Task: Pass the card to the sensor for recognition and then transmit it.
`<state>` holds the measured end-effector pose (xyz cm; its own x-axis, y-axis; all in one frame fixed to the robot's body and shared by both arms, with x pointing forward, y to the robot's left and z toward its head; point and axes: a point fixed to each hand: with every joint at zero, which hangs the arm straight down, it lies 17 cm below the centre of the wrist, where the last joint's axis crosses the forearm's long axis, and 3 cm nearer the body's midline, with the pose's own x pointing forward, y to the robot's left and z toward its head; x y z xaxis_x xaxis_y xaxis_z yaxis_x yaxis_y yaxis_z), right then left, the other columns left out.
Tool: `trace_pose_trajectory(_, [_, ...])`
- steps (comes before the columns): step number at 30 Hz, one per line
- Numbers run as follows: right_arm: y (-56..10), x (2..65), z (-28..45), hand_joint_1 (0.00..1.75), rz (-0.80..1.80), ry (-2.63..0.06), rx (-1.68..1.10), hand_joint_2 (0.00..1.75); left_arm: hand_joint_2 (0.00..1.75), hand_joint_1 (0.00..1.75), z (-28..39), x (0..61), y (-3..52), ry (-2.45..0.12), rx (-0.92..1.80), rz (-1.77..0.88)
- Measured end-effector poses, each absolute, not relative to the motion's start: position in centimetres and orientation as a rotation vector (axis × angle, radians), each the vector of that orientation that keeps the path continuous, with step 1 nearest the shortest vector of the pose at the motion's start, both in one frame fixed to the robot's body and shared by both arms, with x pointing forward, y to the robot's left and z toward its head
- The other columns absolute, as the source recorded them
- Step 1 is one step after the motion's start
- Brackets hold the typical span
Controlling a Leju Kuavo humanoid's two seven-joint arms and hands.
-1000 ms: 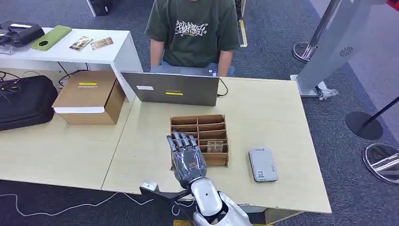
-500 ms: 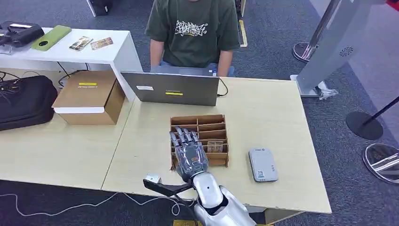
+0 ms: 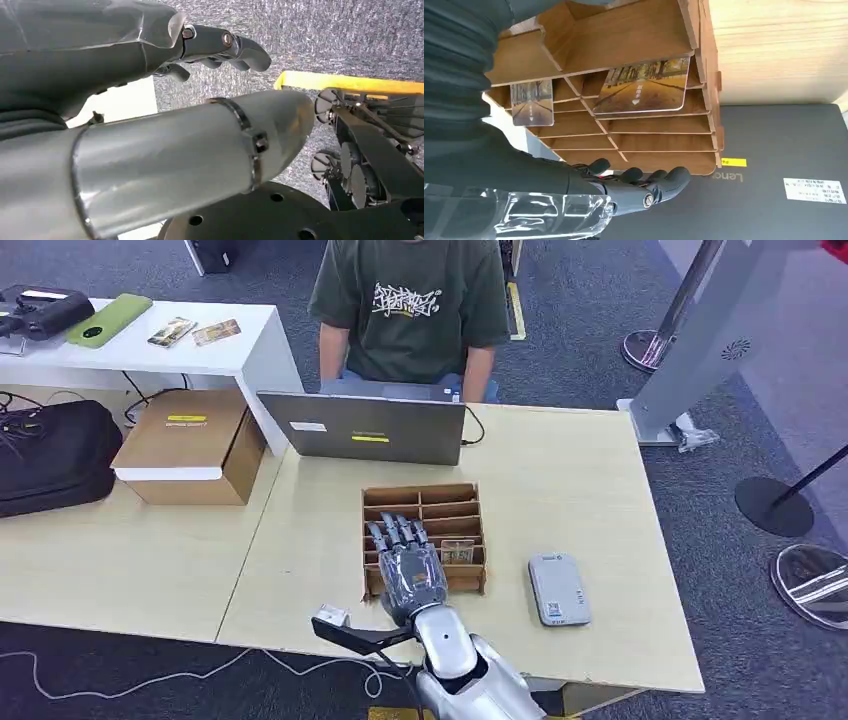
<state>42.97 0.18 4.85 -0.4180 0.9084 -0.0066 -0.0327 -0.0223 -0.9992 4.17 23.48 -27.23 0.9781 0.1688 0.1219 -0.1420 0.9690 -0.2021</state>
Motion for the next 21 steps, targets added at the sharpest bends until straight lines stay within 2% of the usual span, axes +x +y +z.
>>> trace_pose_trajectory(21, [0.05,43.22,5.72,0.0,1.532,-1.48,-0.977,1.75,0.0,0.0,-27.29,4.17,23.88,-0.139,-0.185,0.157])
